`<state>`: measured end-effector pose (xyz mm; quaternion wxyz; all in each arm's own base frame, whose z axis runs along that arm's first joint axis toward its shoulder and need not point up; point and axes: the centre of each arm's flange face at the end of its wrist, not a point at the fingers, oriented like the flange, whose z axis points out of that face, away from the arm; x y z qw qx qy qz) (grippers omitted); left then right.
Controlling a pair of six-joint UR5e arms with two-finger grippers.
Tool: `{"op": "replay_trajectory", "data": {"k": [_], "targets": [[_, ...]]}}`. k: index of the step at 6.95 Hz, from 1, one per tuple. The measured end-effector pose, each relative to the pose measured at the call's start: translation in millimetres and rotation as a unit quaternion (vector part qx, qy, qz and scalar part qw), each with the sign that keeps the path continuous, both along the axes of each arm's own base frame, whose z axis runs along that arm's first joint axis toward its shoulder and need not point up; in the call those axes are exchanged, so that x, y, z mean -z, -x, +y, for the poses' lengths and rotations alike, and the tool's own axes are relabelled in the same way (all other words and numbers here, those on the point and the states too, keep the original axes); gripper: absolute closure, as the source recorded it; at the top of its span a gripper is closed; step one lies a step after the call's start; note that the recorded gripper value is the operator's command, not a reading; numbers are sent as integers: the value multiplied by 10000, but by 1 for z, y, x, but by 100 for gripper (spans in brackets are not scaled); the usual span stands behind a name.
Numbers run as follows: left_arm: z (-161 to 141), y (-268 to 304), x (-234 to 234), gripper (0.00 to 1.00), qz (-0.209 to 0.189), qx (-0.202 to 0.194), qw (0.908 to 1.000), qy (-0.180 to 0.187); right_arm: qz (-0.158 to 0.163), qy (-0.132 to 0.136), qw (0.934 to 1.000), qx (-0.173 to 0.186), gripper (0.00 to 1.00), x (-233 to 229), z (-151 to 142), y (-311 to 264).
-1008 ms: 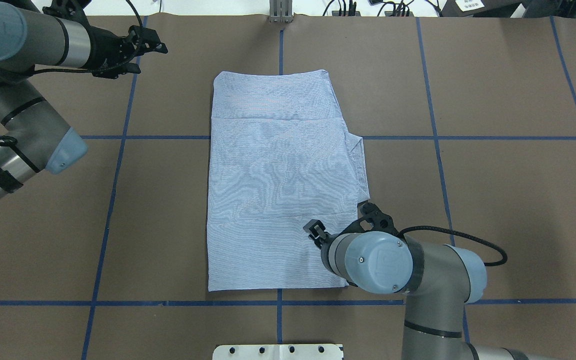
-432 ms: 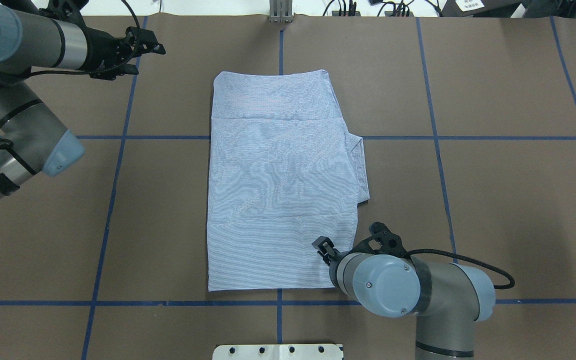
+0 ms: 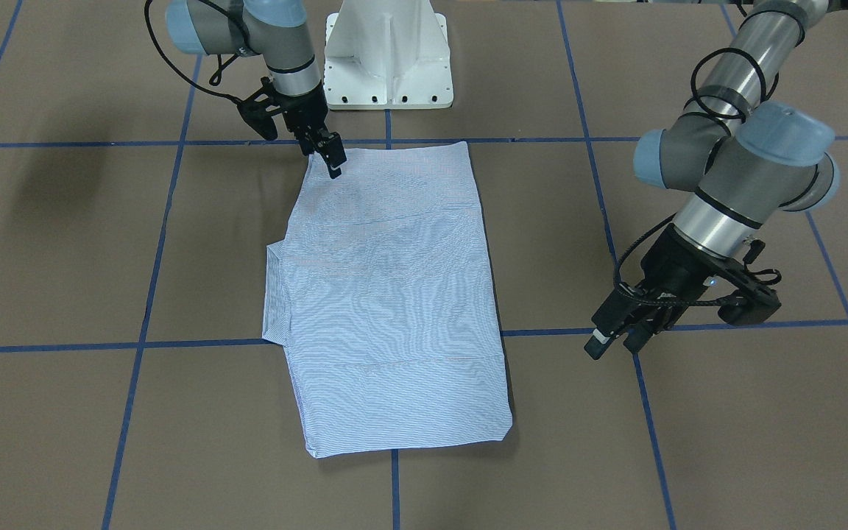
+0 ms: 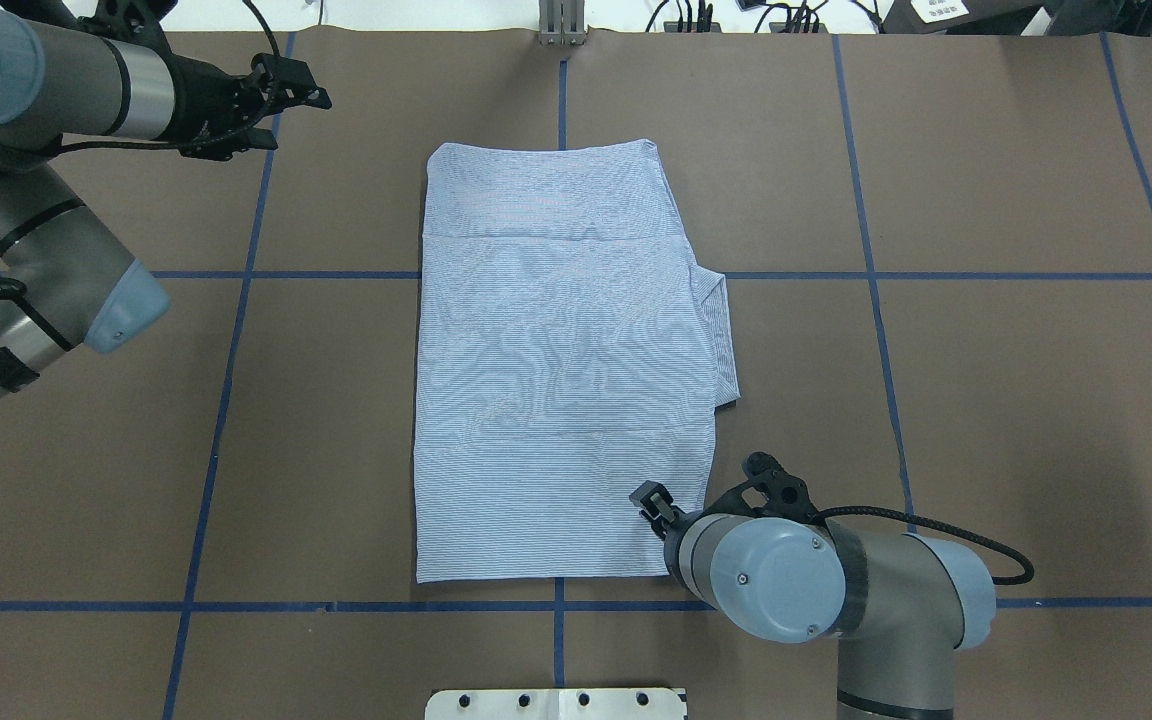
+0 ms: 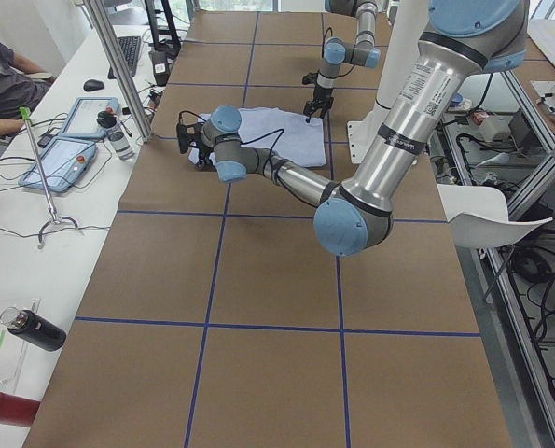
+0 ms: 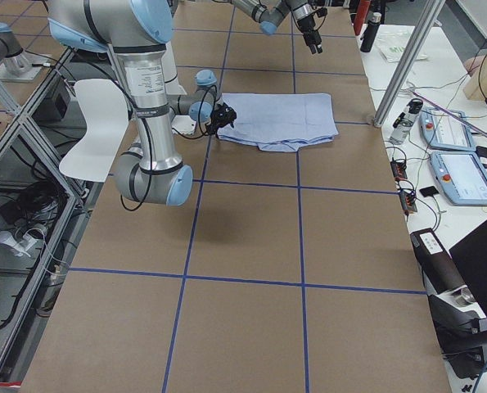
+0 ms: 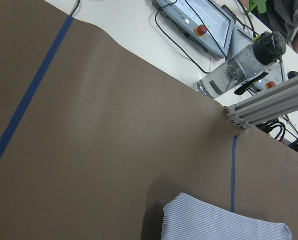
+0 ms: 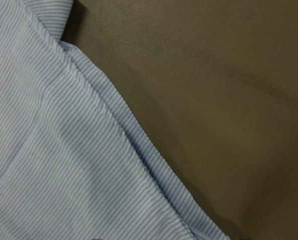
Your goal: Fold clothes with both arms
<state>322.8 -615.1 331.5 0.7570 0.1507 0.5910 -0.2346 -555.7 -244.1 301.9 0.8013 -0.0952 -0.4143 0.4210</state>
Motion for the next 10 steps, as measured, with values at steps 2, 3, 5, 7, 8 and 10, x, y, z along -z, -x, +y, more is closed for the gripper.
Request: {"op": "replay_trajectory", "data": {"k": [2,3,5,7,8,10], "targets": [[0,0,0,8,2,-2,10000,1,12,0,10000,-1,100,0,1,0],[0,0,0,8,2,-2,10000,1,24,9,10000,-7,100,-1,1,0],[0,0,1,8,6,-2,10000,-2,28,34,10000,2,100,-1,2,0],[0,-1,0,8,1,-7,10000,8,-21,37,10000,15,100,3,3,-3],[1,-1,0,8,13,0,10000,18,-74,35,10000,21,100,8,3,-6],[17,4,-1,8,276,91,9991,323,-178,44,9998,48,100,17,4,-17]]}}
